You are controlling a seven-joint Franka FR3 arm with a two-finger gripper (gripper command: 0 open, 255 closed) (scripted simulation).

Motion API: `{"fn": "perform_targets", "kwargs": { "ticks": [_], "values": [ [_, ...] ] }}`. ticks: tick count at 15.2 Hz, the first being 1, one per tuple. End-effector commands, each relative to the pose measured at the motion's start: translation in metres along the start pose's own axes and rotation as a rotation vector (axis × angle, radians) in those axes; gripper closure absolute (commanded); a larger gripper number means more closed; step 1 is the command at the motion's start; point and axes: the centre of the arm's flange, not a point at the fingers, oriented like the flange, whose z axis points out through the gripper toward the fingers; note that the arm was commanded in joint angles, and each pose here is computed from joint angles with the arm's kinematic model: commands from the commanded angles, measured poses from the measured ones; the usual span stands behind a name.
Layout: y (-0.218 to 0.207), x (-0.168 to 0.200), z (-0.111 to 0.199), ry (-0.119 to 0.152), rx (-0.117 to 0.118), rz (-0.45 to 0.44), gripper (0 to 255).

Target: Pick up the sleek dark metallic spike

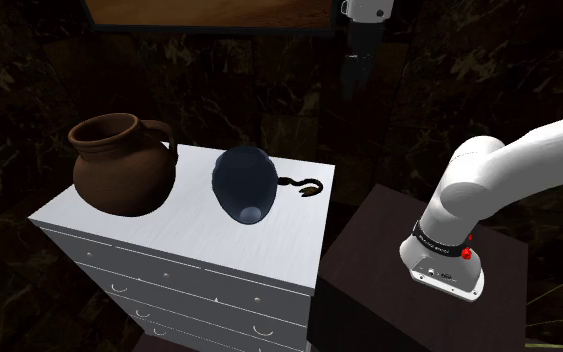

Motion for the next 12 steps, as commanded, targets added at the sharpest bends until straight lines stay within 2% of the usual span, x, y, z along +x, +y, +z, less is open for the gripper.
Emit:
{"fn": "perform_targets", "kwargs": {
  "ticks": [1,12],
  "values": [
    [0.000,0.000,0.000,0.000,0.000,0.000,0],
    [-0.053,0.133,0.027,-0.006,-0.001,-0.044,0]
  ]
}}
